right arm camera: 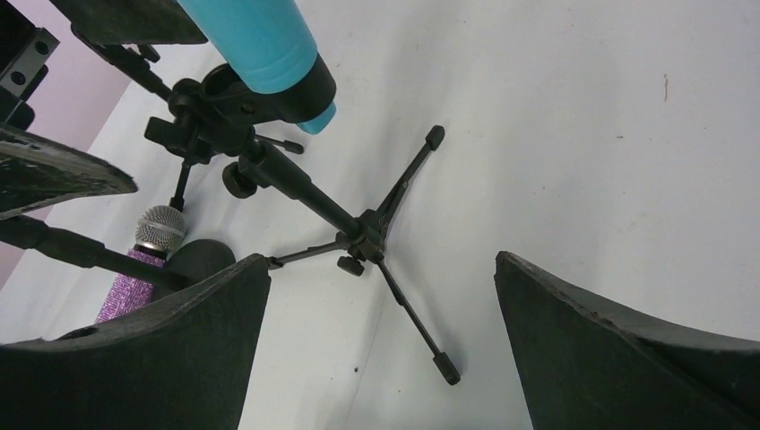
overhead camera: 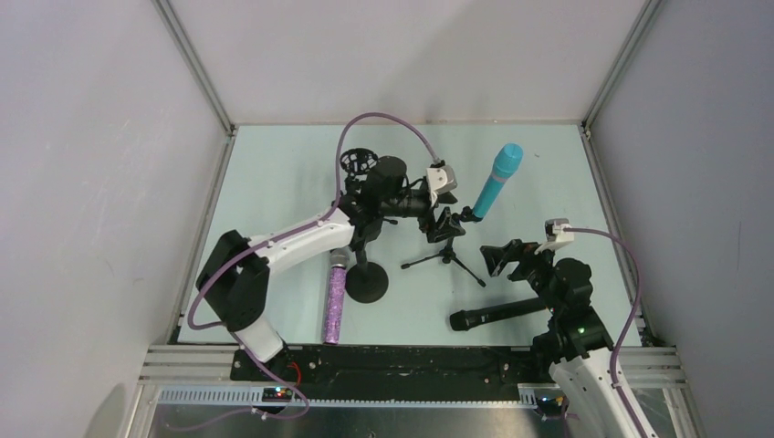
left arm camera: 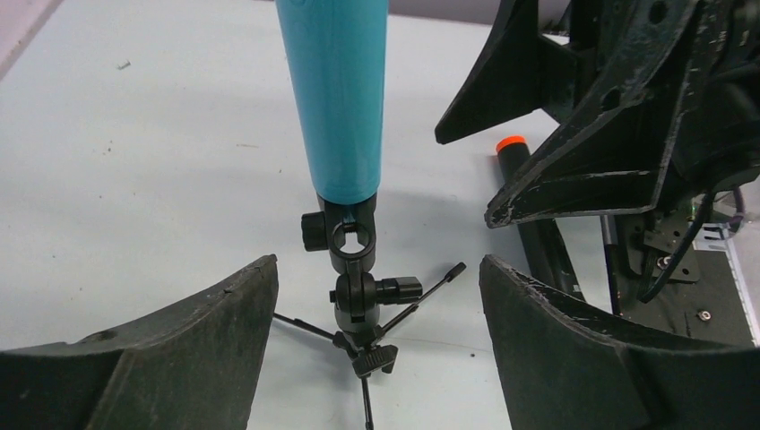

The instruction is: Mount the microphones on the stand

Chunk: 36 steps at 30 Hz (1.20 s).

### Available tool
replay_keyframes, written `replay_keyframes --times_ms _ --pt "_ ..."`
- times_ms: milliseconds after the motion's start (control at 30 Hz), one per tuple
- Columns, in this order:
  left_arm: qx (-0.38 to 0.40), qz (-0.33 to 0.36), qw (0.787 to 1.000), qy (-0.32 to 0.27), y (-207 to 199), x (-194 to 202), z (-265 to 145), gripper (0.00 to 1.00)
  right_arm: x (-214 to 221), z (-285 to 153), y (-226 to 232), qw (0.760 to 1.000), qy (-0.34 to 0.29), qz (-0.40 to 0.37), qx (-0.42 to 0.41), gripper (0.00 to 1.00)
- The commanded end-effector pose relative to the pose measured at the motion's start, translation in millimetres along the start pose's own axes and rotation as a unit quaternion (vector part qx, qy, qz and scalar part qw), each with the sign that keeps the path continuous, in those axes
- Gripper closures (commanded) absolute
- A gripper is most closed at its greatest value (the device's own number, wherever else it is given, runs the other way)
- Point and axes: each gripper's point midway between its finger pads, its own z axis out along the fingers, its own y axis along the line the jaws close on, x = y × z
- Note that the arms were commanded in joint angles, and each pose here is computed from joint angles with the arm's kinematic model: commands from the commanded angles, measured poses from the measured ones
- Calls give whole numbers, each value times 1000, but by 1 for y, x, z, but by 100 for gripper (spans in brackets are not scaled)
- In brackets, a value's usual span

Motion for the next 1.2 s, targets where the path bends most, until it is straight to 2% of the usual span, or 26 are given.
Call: replay_keyframes --times_ms 0,667,733,833,900,967,1167 --pt "-20 27 999 -13 9 -12 8 15 -2 0 -1 1000 -15 8 4 1" --pt "-29 25 999 13 20 10 26 32 0 2 9 999 -15 2 -30 6" --pt "-25 26 999 14 19 12 27 42 -1 3 9 999 -17 2 -31 7" --pt "-13 26 999 14 16 12 29 69 -1 3 11 999 -17 1 -35 7" --pt "-9 24 1000 15 14 13 29 83 1 4 11 999 -14 2 -38 7" --pt "-5 25 1000 15 12 13 28 91 3 6 12 999 -10 3 -41 8" --pt "11 31 999 4 4 2 24 100 6 15 19 997 -5 -10 -71 9"
